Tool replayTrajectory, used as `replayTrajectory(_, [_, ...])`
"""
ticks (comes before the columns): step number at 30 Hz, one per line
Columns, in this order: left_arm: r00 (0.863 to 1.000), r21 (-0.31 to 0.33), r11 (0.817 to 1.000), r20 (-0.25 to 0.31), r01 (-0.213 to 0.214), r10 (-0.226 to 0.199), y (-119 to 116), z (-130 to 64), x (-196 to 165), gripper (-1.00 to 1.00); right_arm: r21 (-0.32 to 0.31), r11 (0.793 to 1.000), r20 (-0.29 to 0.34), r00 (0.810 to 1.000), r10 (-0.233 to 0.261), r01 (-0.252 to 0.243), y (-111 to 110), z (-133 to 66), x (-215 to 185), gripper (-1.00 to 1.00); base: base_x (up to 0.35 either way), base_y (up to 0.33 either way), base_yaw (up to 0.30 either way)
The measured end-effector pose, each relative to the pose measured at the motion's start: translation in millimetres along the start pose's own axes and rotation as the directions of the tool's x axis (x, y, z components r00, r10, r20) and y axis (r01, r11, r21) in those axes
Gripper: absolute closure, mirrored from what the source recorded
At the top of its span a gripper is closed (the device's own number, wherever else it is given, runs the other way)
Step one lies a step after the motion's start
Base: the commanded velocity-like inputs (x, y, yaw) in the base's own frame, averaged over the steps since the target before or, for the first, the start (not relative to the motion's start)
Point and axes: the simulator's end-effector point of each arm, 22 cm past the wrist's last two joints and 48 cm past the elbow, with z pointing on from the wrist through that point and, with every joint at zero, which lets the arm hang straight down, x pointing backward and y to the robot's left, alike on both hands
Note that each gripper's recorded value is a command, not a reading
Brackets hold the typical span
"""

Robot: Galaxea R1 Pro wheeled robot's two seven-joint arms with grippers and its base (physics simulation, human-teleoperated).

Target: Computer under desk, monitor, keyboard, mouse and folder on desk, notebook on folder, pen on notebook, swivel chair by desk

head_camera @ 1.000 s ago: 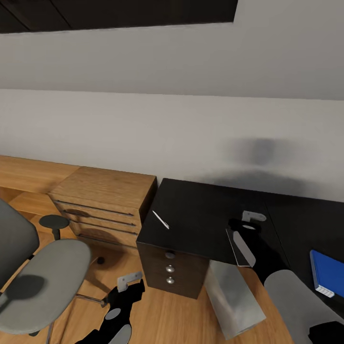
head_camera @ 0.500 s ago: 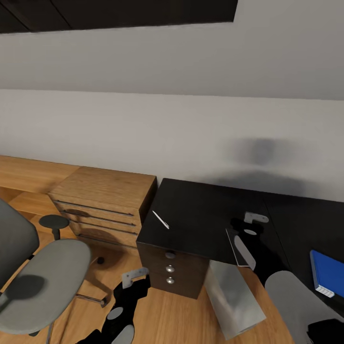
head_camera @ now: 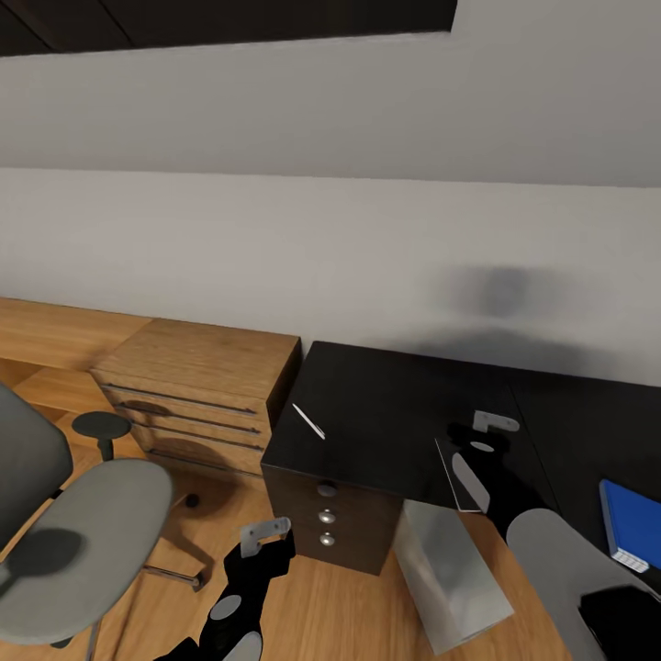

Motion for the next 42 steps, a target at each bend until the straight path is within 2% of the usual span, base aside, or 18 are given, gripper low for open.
replayTrajectory(12, [1.000, 0.001, 1.000, 0.000, 0.000, 0.000, 0.8, 10.7, 6.3, -1.00, 0.010, 1.000, -0.009, 1.000, -0.005, 0.005, -0.5, 12.2, 8.6, -1.00, 0.000, 0.000, 0.000])
replayTrajectory(20, [1.000, 0.001, 1.000, -0.001, -0.001, 0.001, 1.5, 18.2, 11.3, -1.00, 0.032, 0.999, -0.045, 0.999, -0.018, 0.019, -4.8, 24.4, 21.2, -1.00, 0.000, 0.000, 0.000])
replayTrajectory(30, [1.000, 0.000, 1.000, -0.002, -0.002, 0.002, 2.8, 27.9, 18.4, -1.00, 0.043, 0.999, -0.059, 0.998, -0.021, 0.024, -7.2, 35.1, 29.0, -1.00, 0.000, 0.000, 0.000])
replayTrajectory(36, [1.000, 0.001, 1.000, -0.002, -0.002, 0.002, 3.0, 33.6, 23.0, -1.00, 0.058, 0.998, -0.074, 0.997, -0.029, 0.034, -15.9, 44.3, 30.0, -1.00, 0.000, 0.000, 0.000])
replayTrajectory(42, [1.000, 0.001, 1.000, -0.002, -0.002, 0.002, 4.1, 39.8, 27.2, -1.00, 0.049, 0.999, -0.084, 0.996, -0.014, 0.018, -12.9, 50.0, 36.1, -1.00, 0.000, 0.000, 0.000])
